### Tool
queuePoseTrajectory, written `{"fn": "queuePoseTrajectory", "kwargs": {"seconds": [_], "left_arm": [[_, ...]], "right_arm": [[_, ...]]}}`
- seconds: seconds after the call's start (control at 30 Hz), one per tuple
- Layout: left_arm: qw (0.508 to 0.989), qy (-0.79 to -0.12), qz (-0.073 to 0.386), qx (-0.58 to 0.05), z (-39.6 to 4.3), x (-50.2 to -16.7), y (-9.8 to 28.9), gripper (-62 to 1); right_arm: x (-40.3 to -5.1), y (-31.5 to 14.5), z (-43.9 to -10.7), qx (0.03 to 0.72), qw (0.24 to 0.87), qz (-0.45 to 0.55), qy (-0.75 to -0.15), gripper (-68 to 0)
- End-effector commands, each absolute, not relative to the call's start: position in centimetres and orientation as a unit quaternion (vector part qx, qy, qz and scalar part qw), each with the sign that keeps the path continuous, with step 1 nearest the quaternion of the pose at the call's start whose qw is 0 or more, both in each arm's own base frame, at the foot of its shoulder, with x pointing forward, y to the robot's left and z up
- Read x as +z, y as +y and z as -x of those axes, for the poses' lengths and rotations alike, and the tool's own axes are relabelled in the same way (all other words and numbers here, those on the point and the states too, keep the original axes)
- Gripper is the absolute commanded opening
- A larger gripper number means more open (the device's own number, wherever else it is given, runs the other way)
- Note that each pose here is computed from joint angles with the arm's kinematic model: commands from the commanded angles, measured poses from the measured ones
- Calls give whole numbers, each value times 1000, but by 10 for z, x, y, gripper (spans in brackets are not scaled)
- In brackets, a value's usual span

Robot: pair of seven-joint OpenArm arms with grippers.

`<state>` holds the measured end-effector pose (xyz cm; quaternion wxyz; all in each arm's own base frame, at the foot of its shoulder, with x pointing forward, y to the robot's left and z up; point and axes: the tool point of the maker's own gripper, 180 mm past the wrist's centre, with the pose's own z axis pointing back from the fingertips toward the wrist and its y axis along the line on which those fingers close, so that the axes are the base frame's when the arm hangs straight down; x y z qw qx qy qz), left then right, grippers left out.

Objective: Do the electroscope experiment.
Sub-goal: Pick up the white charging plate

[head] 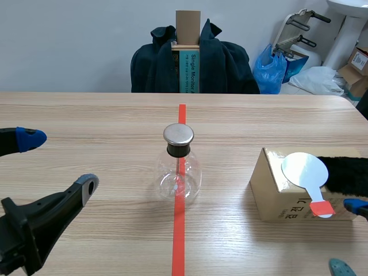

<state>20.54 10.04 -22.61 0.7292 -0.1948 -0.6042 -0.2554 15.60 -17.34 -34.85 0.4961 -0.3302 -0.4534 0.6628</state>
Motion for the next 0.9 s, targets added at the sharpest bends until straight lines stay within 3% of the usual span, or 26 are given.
{"fn": "queuePoseTrajectory", "kwargs": {"seconds": [0.0, 0.47, 0.87], "left_arm": [[717, -615, 202, -258, -206, -217, 95, 14], [717, -613, 196, -268, -205, -219, 94, 14], [717, -613, 196, -268, -205, -219, 94, 14]], "right_arm": [[-340, -172, -168, 647, 493, 355, -461, 4], [-330, -165, -208, 592, 504, 429, -459, 4], [-343, -166, -222, 600, 497, 439, -449, 4]]}}
